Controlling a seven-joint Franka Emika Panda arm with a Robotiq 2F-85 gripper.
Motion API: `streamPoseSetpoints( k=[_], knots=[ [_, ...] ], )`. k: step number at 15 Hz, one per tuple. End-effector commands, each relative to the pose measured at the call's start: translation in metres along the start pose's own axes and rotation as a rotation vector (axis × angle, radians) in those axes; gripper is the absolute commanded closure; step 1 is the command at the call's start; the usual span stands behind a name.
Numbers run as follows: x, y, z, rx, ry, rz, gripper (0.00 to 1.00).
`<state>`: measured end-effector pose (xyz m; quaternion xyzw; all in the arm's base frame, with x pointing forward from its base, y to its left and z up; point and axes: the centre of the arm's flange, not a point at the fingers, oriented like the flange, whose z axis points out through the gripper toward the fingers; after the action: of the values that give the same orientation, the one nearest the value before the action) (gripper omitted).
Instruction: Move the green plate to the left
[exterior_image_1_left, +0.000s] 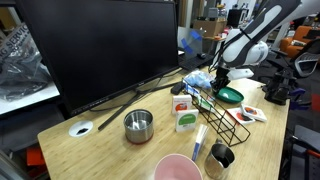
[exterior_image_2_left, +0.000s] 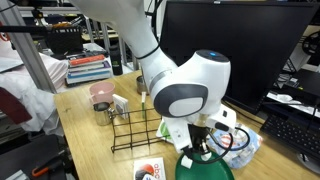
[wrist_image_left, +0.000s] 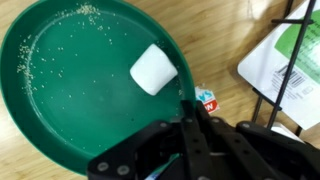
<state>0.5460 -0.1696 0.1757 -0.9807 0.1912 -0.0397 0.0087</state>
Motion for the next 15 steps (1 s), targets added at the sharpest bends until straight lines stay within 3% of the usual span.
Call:
streamPoseSetpoints(
  k=[1, 15],
  knots=[
    [-0.009, -0.002, -0.011, -0.011, 0.018, 0.008, 0.98],
    [-0.027, -0.013, -0.049, -0.049, 0.131, -0.025, 0.98]
  ],
)
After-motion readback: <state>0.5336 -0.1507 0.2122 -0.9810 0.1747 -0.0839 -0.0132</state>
